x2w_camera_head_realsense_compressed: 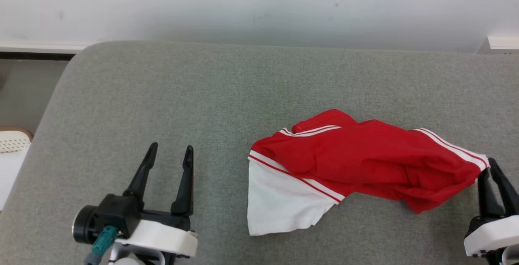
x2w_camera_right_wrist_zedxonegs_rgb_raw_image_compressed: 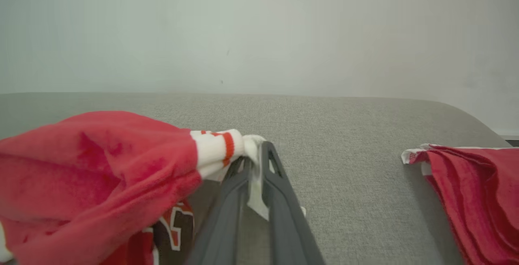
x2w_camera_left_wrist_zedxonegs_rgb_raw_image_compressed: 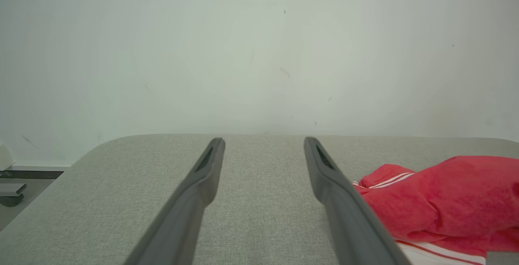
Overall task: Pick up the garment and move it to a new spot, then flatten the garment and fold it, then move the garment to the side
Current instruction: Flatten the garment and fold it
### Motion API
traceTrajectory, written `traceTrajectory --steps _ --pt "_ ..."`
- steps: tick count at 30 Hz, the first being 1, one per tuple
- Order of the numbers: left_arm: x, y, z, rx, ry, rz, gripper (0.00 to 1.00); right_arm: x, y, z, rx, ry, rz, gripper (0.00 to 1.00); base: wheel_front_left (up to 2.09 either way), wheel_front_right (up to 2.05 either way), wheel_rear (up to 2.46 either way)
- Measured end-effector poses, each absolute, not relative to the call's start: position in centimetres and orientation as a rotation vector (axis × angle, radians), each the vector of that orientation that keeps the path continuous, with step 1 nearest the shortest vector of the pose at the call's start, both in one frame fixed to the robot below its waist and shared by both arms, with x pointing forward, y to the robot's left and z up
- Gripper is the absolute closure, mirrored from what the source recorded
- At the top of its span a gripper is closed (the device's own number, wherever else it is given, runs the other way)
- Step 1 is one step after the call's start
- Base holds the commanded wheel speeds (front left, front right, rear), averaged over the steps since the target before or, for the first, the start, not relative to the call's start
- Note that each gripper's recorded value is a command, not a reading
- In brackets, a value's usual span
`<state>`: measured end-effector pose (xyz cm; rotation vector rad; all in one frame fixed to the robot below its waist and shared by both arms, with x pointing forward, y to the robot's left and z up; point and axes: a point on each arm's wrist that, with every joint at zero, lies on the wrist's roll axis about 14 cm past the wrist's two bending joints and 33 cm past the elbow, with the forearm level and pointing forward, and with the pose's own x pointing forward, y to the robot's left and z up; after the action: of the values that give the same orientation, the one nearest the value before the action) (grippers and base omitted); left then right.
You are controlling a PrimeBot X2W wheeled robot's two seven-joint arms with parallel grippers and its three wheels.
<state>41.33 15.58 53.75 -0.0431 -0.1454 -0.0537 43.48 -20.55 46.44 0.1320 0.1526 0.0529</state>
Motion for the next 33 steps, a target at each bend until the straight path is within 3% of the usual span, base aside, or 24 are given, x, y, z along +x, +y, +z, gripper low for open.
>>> traceTrajectory --steps 8,14,21,33 --pt "40.7 15.9 54.0 -0.035 -0.146 -0.050 0.00 40.8 -20.6 46.5 0.153 0.116 0.029 0.00 0.00 0.00 0.00" --pt "40.2 16.4 53.9 -0.039 -0.138 -0.031 0.00 39.2 -18.0 49.2 0.166 0.040 0.088 0.00 0.00 0.00 0.00" --pt "40.0 16.2 54.2 -0.038 -0.141 -0.032 0.00 38.8 -15.5 53.8 0.177 -0.082 0.162 0.00 0.00 0.00 0.00" --pt "40.0 16.3 54.3 -0.036 -0.141 -0.030 0.00 38.9 -15.2 53.6 0.171 -0.058 0.173 0.00 0.00 0.00 0.00"
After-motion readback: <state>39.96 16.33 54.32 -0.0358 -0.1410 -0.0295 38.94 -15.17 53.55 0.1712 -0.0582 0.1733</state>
